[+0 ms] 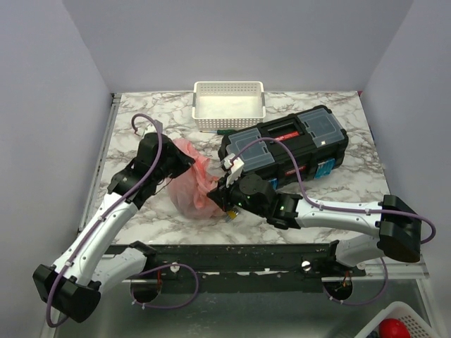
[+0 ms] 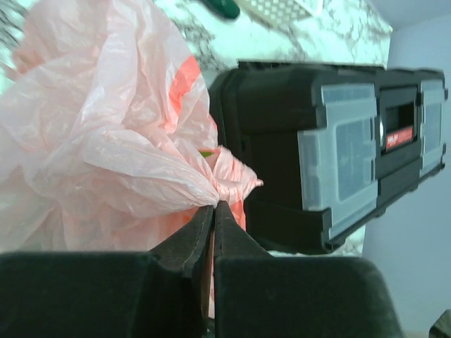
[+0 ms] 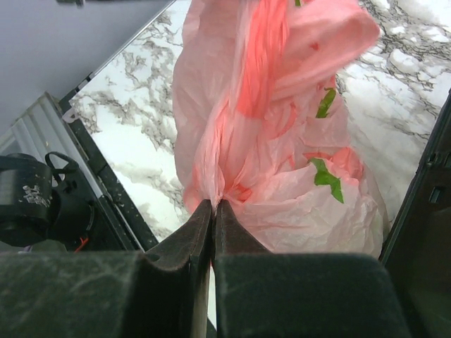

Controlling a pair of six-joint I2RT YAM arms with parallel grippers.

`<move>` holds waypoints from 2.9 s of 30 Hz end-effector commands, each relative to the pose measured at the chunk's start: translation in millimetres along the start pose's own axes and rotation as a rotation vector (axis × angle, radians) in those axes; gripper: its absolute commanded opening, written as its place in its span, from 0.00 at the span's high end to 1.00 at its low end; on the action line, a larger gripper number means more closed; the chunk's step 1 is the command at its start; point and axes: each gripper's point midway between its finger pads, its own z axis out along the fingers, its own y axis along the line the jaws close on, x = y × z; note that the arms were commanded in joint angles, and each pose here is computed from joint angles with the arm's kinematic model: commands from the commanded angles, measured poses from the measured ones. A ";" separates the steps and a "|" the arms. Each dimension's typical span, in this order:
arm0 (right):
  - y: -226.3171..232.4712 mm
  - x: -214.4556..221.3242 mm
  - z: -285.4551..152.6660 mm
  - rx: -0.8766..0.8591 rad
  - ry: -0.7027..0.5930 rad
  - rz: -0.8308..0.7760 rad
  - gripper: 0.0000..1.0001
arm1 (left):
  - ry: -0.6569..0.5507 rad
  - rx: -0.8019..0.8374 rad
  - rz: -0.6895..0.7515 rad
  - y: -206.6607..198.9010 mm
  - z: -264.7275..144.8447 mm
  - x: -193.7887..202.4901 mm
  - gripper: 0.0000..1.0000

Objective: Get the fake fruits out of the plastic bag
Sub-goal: Untie the plastic bag at the center of the board, then adjust the plastic bag at the center of the board.

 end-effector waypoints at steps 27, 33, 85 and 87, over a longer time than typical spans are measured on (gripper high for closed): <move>-0.8 12.4 -10.4 -0.006 0.031 0.033 0.77 | -0.074 0.051 0.070 44.5 -10.7 -76.8 1.00; 16.8 -24.7 -6.9 -0.056 -0.035 -0.003 0.40 | -0.014 0.058 0.097 51.8 -9.4 -58.9 1.00; -10.4 -88.9 -13.4 0.074 -0.201 0.048 0.99 | -0.228 -0.245 0.436 54.8 -60.6 -47.6 1.00; -13.9 -101.1 -5.8 0.064 -0.208 0.049 0.99 | -0.325 -0.314 0.440 49.0 -79.7 -80.0 1.00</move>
